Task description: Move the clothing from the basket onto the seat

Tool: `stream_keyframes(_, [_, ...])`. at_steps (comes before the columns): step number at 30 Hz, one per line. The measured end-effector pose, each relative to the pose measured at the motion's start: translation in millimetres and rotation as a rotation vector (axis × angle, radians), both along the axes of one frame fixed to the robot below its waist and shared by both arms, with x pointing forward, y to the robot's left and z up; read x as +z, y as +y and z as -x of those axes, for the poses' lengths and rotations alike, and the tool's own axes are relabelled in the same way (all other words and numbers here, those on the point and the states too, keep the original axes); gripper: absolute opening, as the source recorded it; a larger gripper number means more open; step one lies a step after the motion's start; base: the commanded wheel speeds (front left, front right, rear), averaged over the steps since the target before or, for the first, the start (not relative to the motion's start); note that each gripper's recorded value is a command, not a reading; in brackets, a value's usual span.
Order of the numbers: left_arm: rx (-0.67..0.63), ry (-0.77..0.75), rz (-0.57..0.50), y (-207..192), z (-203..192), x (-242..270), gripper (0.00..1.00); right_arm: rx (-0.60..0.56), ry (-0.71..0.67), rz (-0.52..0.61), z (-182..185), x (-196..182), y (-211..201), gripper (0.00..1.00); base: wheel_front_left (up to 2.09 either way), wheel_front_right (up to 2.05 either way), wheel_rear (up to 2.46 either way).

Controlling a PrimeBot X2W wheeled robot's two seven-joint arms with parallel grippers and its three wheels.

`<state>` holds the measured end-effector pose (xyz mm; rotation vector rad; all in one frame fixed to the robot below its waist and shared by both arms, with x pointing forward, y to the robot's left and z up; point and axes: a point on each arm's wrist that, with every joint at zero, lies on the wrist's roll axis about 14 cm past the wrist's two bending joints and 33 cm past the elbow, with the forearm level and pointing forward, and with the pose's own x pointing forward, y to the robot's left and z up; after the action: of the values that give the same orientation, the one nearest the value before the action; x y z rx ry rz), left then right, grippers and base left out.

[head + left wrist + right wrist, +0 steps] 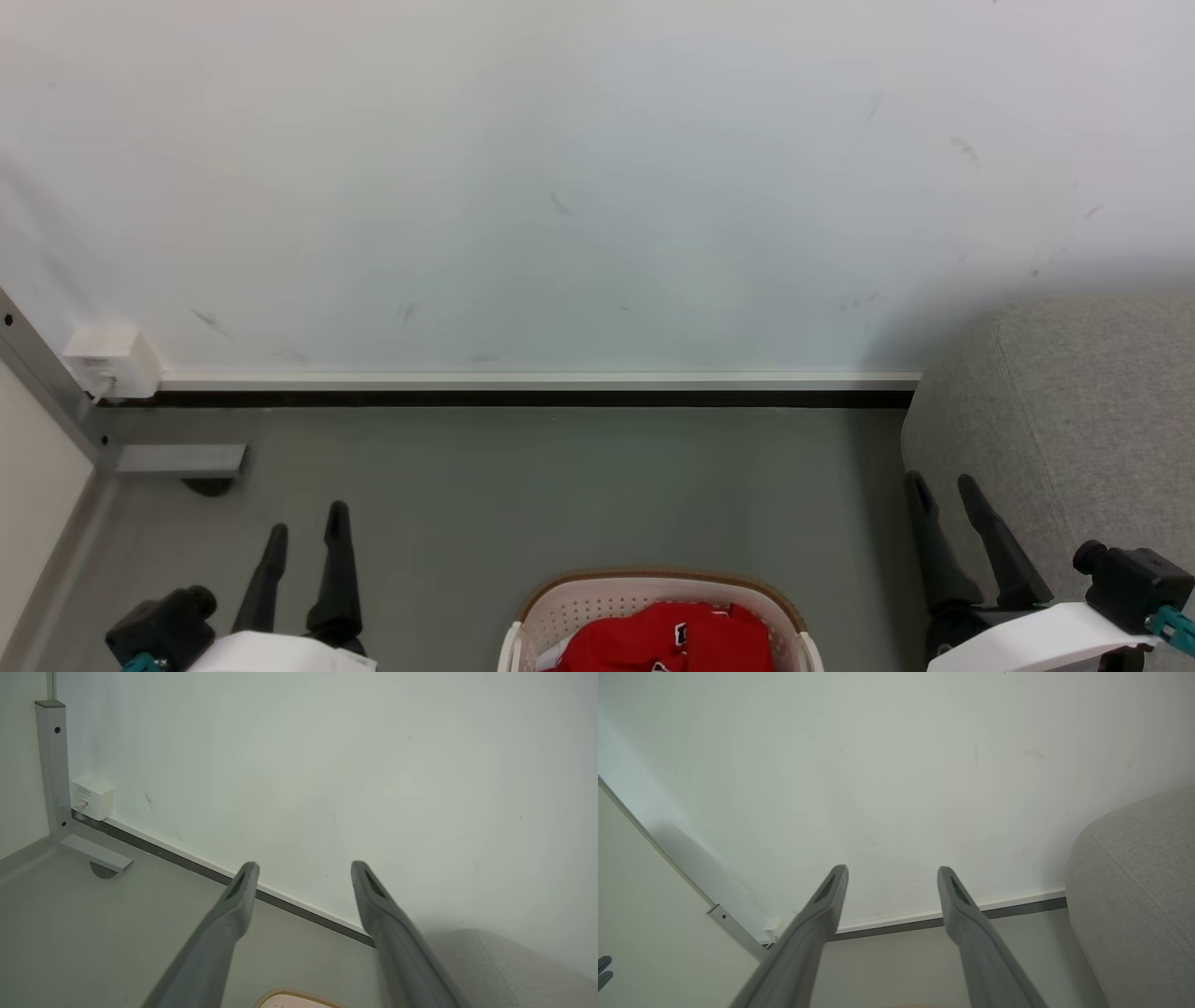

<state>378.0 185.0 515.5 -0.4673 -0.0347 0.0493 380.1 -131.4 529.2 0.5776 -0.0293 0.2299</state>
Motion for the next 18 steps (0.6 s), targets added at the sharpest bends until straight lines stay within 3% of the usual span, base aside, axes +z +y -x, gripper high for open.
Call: stream_keyframes(18, [0.0,-0.043,-0.194,-4.5,1.6,9.3,1.0,-0.012,-0.07,0.146,1.2,6.5,2.5,1.0,0.0,0.0,0.0])
